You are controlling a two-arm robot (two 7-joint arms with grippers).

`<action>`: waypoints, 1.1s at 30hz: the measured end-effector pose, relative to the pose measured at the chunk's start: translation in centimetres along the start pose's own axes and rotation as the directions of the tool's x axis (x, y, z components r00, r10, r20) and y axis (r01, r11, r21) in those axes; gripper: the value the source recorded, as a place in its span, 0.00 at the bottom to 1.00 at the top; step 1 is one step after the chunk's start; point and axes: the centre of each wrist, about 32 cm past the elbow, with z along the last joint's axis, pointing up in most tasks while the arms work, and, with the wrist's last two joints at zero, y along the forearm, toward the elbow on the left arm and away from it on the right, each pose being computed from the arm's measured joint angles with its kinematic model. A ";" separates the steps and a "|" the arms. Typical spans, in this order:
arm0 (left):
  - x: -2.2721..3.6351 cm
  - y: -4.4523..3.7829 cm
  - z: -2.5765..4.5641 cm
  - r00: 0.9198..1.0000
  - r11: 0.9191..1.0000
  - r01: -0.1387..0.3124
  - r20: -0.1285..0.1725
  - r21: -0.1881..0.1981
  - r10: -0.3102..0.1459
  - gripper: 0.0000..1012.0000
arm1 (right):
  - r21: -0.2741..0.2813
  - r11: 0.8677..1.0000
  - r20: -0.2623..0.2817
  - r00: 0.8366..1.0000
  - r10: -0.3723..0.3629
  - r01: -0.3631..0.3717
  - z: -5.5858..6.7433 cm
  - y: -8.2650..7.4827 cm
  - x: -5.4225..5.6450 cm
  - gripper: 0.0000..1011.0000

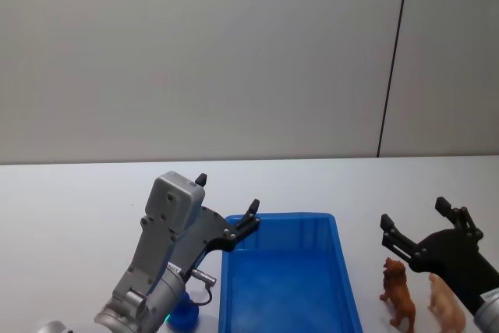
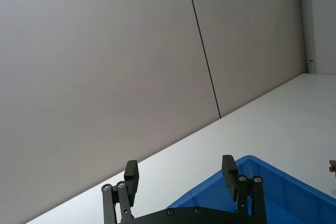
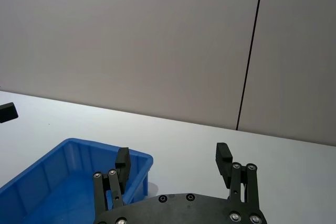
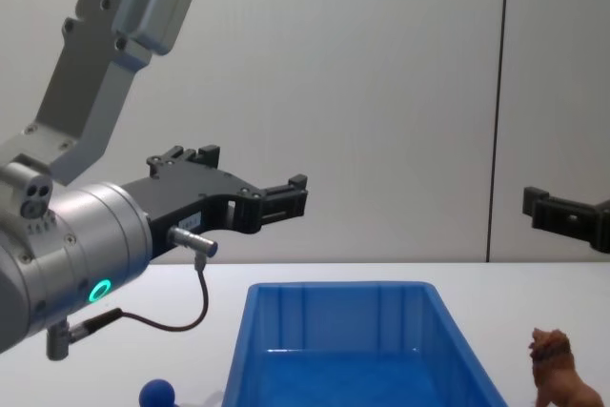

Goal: Pick up the two dolls from the table and place them into the box.

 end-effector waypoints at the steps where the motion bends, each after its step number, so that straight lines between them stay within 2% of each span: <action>1: 0.00 0.00 0.00 1.000 1.000 0.000 0.000 0.000 0.000 0.99 | 0.000 1.000 0.000 1.000 0.000 0.000 0.0 0.0 0.0 0.99; 33: 0.00 0.00 0.00 1.000 1.000 0.000 0.000 0.000 0.000 0.99 | 0.000 1.000 0.000 1.000 0.000 0.000 0.0 0.0 0.0 0.99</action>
